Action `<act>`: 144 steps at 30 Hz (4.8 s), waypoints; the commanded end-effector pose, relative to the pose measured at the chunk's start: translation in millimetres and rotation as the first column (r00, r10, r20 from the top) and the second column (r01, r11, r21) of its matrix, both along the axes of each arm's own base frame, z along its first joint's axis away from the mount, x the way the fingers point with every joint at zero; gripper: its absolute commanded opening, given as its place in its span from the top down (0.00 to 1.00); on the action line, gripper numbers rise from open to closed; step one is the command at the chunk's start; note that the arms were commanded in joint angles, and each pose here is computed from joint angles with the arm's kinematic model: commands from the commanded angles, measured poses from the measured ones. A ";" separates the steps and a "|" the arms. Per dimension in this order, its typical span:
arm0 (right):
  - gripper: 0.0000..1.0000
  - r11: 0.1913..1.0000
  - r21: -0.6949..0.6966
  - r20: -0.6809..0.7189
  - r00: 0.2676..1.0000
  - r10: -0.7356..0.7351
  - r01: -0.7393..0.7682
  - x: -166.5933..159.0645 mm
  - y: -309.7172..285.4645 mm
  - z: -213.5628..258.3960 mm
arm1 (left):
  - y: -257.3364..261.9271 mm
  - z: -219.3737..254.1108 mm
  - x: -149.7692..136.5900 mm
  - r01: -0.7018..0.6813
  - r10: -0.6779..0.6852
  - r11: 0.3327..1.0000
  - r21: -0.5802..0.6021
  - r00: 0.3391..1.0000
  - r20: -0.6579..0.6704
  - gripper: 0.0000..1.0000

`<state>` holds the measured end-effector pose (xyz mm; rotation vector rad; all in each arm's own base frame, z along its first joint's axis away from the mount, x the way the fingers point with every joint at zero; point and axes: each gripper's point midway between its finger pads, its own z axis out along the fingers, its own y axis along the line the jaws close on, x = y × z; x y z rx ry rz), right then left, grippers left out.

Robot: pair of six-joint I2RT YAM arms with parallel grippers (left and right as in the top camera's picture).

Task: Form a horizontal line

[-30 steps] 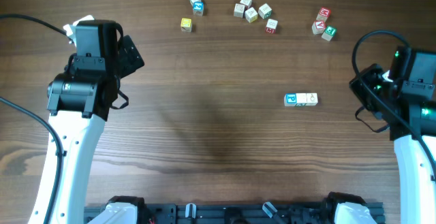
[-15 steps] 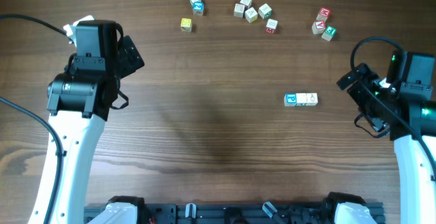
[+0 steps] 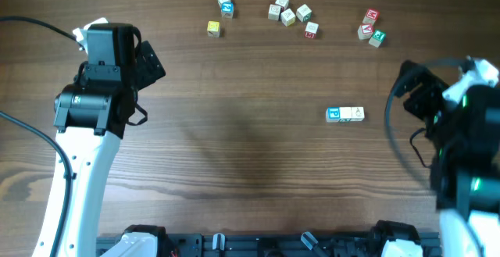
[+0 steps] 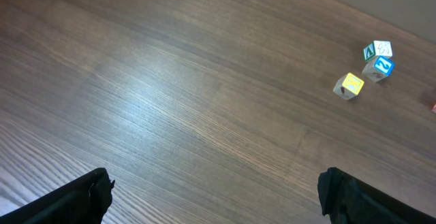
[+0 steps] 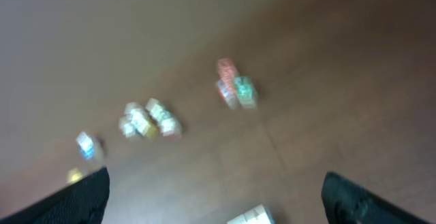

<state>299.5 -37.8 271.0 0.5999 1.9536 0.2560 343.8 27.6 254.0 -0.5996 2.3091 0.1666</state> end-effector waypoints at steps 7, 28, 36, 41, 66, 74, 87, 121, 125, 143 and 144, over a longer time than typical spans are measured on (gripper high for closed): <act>0.00 0.958 -0.250 0.539 0.802 0.258 -0.141 -64.6 47.2 22.3 | 3.8 5.5 -1.5 -0.012 0.012 1.000 0.006 1.000 0.017 0.00; 0.00 0.953 -0.296 0.739 0.648 0.182 0.070 -74.9 29.6 5.5 | 3.8 5.5 -1.5 -0.012 0.012 1.000 0.006 1.000 0.016 0.00; 0.00 0.959 -0.284 0.518 0.845 0.133 0.023 -55.3 21.1 -65.6 | 3.8 5.5 -1.5 -0.012 0.012 1.000 0.006 1.000 0.017 0.00; 0.00 0.944 -0.331 0.410 0.900 0.150 -0.007 -53.5 20.6 -93.1 | 3.8 5.5 -1.5 -0.012 0.012 1.000 0.006 1.000 0.017 0.00; 0.00 0.915 -0.401 0.387 0.897 0.213 -0.045 -53.0 27.1 -94.5 | 3.8 5.5 -1.5 -0.011 0.011 1.000 0.006 1.000 0.017 0.00; 0.00 0.915 -0.400 0.387 0.897 0.213 -0.045 -53.0 27.1 -94.5 | 0.5 0.2 1.0 0.000 0.000 1.000 0.010 1.000 -0.002 0.00; 0.00 0.915 -0.400 0.387 0.897 0.213 -0.045 -53.0 27.1 -94.5 | -30.3 52.1 -6.9 0.089 -0.085 0.996 -0.002 0.957 0.277 0.00; 0.00 0.915 -0.400 0.386 0.898 0.213 -0.045 -52.9 27.1 -94.7 | -4.8 -72.1 -101.3 0.104 0.084 0.978 -0.182 0.601 0.795 0.00; 0.00 0.915 -0.400 0.386 0.898 0.213 -0.045 -52.9 27.1 -94.7 | -20.9 -91.5 -99.1 0.187 -0.082 0.980 -0.063 0.677 0.731 0.00; 0.00 0.915 -0.400 0.386 0.898 0.213 -0.045 -52.9 27.1 -94.7 | -35.6 -94.1 -98.4 0.279 -0.257 0.957 0.084 0.675 0.691 0.00; 0.00 0.915 -0.400 0.386 0.898 0.213 -0.045 -52.9 27.1 -94.7 | -35.7 -94.1 -98.4 0.279 -0.258 0.957 0.084 0.675 0.691 0.00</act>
